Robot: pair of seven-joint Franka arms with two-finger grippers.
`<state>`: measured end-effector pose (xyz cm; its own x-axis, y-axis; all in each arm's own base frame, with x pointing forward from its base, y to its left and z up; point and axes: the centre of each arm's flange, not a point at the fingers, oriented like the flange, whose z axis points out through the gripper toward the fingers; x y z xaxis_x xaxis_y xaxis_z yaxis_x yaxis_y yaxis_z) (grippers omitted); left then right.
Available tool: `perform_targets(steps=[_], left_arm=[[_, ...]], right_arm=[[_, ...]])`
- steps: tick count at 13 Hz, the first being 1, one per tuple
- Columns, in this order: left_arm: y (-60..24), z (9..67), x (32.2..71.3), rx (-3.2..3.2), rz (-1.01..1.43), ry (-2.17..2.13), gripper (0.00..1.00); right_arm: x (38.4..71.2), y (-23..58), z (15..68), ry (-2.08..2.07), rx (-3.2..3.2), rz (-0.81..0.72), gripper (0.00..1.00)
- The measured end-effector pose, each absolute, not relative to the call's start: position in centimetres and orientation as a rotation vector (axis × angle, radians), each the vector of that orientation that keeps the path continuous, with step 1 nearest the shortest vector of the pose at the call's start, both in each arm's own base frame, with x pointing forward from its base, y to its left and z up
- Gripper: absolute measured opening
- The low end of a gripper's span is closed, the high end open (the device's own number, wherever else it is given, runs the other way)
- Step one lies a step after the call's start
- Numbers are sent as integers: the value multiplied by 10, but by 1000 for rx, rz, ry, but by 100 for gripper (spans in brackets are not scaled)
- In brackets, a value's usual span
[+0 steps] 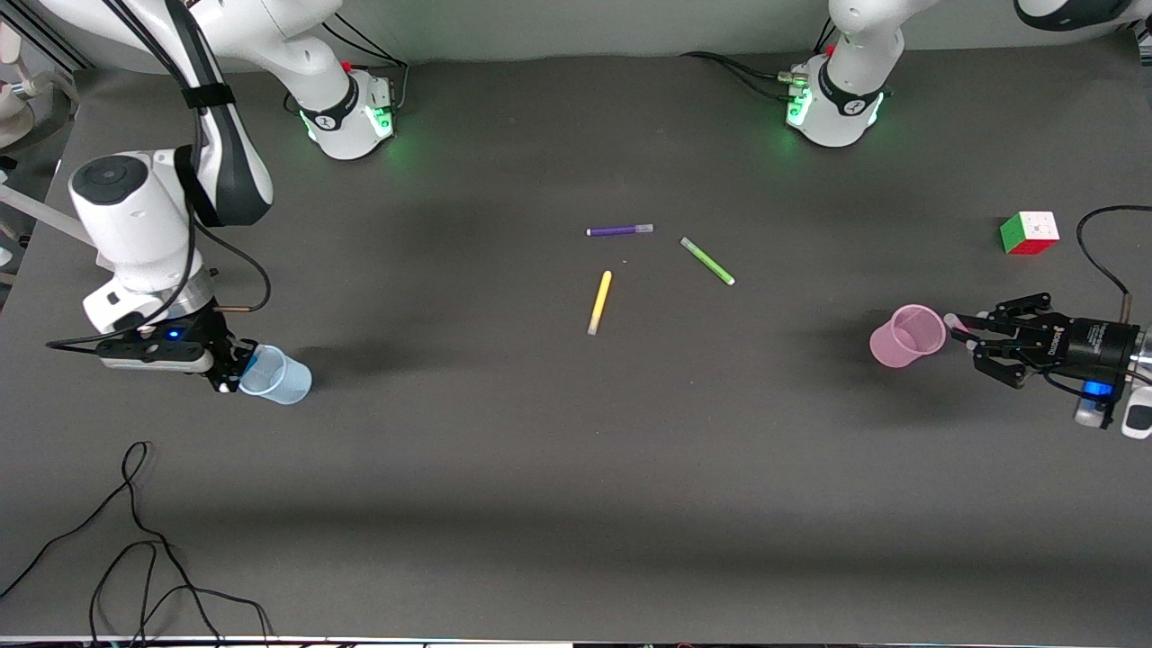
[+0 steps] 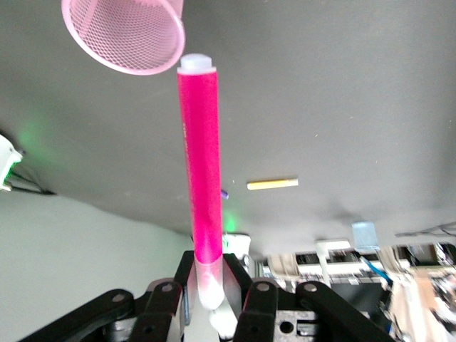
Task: Place pink and blue markers in matching cups
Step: 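Lower the blue marker into the blue cup while the left drops pink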
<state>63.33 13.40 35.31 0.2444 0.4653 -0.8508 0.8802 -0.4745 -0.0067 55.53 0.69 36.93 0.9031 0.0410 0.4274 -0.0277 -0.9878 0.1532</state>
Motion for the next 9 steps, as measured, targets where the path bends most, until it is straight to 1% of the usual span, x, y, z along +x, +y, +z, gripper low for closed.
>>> perform_targets(steps=[4, 6, 8, 9], left_arm=[[169, 313, 596, 1910, -1221, 1226, 21], [174, 299, 578, 1886, -1195, 1218, 21], [162, 291, 567, 1878, -1159, 1229, 21], [155, 288, 563, 1873, -1146, 1222, 21]], right_arm=[[554, -7, 342, 42, 2878, 704, 18], [552, -8, 325, 56, 2874, 702, 18], [551, -8, 317, 63, 2874, 689, 18], [551, -8, 317, 62, 2874, 688, 24]])
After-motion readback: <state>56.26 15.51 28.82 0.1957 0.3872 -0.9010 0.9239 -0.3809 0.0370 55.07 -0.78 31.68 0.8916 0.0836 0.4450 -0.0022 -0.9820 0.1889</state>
